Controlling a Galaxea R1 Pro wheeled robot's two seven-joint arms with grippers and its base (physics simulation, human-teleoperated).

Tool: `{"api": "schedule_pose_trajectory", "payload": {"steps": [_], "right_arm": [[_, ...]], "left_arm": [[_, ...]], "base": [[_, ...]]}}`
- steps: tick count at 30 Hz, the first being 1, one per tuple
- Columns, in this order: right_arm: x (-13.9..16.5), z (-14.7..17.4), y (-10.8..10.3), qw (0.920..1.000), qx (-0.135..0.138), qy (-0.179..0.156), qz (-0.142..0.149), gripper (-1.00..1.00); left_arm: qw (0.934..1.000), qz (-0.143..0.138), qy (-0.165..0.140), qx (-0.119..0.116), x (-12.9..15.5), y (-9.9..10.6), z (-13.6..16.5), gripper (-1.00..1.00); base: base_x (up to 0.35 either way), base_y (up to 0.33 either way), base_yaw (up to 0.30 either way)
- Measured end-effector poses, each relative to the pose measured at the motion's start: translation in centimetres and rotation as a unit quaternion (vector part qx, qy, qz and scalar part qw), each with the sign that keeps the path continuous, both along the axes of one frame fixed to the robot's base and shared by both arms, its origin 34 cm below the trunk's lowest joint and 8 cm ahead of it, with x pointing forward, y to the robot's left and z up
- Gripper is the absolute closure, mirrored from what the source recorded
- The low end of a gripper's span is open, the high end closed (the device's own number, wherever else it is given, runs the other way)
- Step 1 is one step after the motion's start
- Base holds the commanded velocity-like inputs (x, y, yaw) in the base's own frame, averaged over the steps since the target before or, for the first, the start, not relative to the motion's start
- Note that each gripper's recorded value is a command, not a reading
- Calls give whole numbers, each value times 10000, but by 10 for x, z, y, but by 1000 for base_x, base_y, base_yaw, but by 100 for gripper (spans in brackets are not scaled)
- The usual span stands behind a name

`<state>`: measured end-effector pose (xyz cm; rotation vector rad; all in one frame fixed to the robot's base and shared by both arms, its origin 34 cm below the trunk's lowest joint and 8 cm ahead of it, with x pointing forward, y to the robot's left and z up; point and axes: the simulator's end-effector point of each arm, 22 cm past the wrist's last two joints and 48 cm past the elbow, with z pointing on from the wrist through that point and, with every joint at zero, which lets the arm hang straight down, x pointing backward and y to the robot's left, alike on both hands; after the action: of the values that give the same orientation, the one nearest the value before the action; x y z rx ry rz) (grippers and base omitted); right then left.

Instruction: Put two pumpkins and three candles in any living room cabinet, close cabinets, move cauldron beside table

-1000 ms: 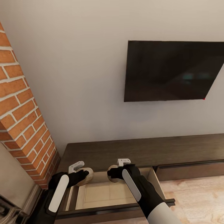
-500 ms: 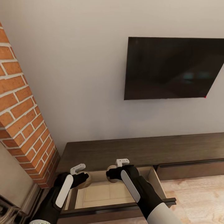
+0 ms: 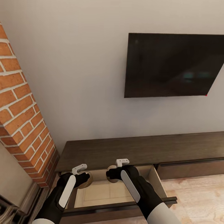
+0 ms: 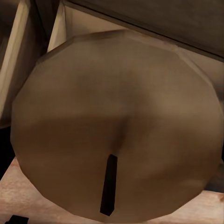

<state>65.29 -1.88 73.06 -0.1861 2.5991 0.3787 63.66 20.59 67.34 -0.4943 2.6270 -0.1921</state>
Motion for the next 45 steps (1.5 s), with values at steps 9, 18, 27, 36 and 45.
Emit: {"api": "schedule_pose_trajectory", "payload": {"steps": [9, 18, 27, 36, 45], "right_arm": [[-1, -15, 0, 10000, -5, 5, 11, 100], [2, -22, 2, 10000, 42, -75, 21, 100], [1, -38, 3, 10000, 42, -76, 27, 100], [0, -53, 2, 10000, 34, -80, 26, 100], [-1, -58, 2, 10000, 39, -79, 22, 100]], "left_arm": [[9999, -37, -88, -42, 3, -10, -13, 100], [9998, -113, -126, -41, 3, -19, -26, 100], [9998, -114, -128, -36, 2, -18, -42, 100], [9999, -106, -132, -36, 1, -18, -57, 100], [9999, -106, -129, -42, 0, -18, -62, 100]], "base": [[0, 0, 0], [0, 0, 0], [0, 0, 0], [0, 0, 69], [0, 0, 189]]}}
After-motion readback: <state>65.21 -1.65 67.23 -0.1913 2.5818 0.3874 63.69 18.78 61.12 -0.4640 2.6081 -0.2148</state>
